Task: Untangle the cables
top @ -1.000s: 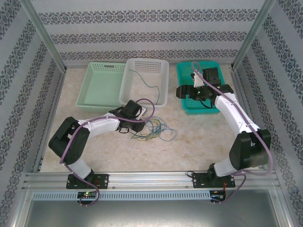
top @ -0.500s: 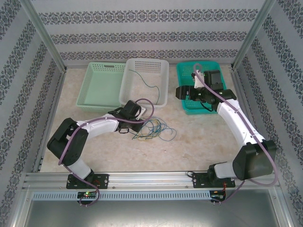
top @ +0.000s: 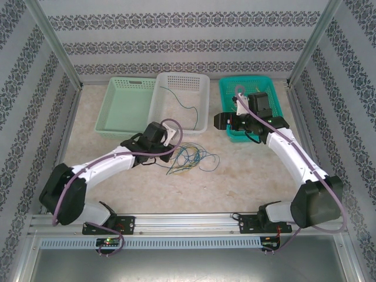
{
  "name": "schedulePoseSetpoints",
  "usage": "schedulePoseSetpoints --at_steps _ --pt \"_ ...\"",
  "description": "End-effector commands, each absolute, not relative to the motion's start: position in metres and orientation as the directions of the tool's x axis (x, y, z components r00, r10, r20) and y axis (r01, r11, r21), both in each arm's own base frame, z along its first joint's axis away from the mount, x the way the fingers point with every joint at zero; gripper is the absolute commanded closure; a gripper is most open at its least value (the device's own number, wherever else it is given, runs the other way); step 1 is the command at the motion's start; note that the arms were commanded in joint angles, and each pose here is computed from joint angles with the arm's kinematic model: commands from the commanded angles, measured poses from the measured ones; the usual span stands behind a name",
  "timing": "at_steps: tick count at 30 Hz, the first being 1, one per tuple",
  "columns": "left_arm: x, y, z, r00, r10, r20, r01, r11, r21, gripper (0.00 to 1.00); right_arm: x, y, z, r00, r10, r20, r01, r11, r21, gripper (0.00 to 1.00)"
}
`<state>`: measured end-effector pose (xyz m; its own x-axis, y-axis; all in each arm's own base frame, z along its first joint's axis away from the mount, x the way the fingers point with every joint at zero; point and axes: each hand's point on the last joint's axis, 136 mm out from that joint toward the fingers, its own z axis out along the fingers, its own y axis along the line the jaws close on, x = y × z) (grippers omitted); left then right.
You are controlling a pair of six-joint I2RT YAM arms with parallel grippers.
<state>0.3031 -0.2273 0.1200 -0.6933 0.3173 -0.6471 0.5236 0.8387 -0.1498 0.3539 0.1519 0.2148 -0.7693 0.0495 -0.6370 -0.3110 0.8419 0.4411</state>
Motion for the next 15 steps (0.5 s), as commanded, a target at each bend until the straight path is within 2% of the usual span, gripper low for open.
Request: schedulePoseSetpoints --at_steps 1,3,7,11,13,15 --pt "0.301 -0.215 0.150 -0.670 0.275 -0.690 0.500 0.854 -0.144 1.00 0.347 0.165 0.224 -0.739 0.043 -0.672 -0.363 0.815 0.452 0.09" --pt "0.301 -0.214 0.159 -0.652 0.273 -0.707 0.505 0.852 -0.138 0.99 0.343 0.175 0.221 -0.739 0.014 -0.673 -0.391 0.805 0.446 0.08" --pt "0.300 -0.214 0.139 -0.687 0.311 -0.656 0.506 0.853 -0.126 0.80 0.339 0.186 0.204 -0.764 -0.019 -0.644 -0.389 0.811 0.438 0.09" --pt "0.298 -0.217 0.105 -0.731 0.320 -0.603 0.496 0.855 -0.148 0.68 0.338 0.190 0.198 -0.771 -0.011 -0.636 -0.382 0.808 0.449 0.09" --pt "0.300 -0.220 0.093 -0.736 0.315 -0.599 0.494 0.855 -0.157 0.54 0.338 0.189 0.198 -0.769 -0.011 -0.639 -0.380 0.811 0.444 0.08" --pt "0.301 -0.223 0.085 -0.742 0.322 -0.588 0.501 0.850 -0.166 0.47 0.339 0.188 0.200 -0.766 -0.013 -0.642 -0.382 0.813 0.439 0.08"
